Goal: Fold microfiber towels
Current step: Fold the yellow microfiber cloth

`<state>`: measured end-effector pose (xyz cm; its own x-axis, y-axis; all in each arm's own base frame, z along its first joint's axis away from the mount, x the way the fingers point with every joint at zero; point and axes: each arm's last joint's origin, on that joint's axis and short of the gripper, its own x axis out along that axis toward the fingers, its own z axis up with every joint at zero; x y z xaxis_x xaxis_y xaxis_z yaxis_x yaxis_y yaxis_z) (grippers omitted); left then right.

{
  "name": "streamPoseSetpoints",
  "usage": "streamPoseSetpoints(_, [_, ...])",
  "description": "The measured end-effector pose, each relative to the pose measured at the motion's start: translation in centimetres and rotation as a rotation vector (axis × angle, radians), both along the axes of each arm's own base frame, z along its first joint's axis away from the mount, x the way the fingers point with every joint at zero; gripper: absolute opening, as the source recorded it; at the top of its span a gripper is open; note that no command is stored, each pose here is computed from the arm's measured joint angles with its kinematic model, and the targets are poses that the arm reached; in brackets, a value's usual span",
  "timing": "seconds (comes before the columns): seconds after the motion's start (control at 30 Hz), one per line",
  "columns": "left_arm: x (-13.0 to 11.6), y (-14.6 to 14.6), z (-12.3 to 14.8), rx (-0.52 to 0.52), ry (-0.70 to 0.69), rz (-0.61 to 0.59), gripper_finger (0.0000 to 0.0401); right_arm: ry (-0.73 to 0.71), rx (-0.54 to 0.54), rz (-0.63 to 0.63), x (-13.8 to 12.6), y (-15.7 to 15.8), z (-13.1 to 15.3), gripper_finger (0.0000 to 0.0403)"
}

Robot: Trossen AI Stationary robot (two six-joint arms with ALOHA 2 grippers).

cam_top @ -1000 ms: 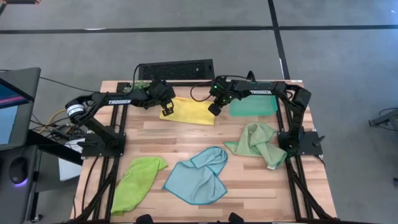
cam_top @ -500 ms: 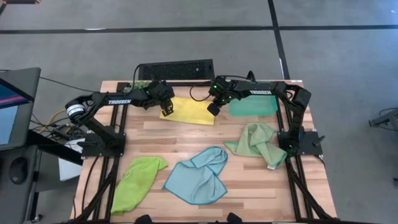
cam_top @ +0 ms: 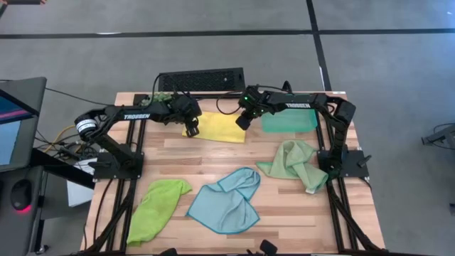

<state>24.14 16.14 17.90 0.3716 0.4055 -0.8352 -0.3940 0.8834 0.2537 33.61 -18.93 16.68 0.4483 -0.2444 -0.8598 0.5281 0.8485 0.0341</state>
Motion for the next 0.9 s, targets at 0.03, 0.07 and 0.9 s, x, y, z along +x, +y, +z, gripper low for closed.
streamPoseSetpoints(0.03, [0.0, 0.0, 0.0, 0.001, 0.000, -0.001, 0.0164, 0.002, -0.007, -0.001, 0.0, 0.0, 0.0, 0.0134])
streamPoseSetpoints(0.07, [0.0, 0.0, 0.0, 0.001, 0.001, -0.002, 0.0163, 0.001, -0.009, -0.001, 0.0, 0.0, 0.1, 0.0146])
streamPoseSetpoints(0.9, [-2.1, -4.4, -4.8, -0.217, 0.109, -0.007, 0.0001, 0.022, -0.025, 0.172, 3.9, 9.1, -0.4, 0.0006])
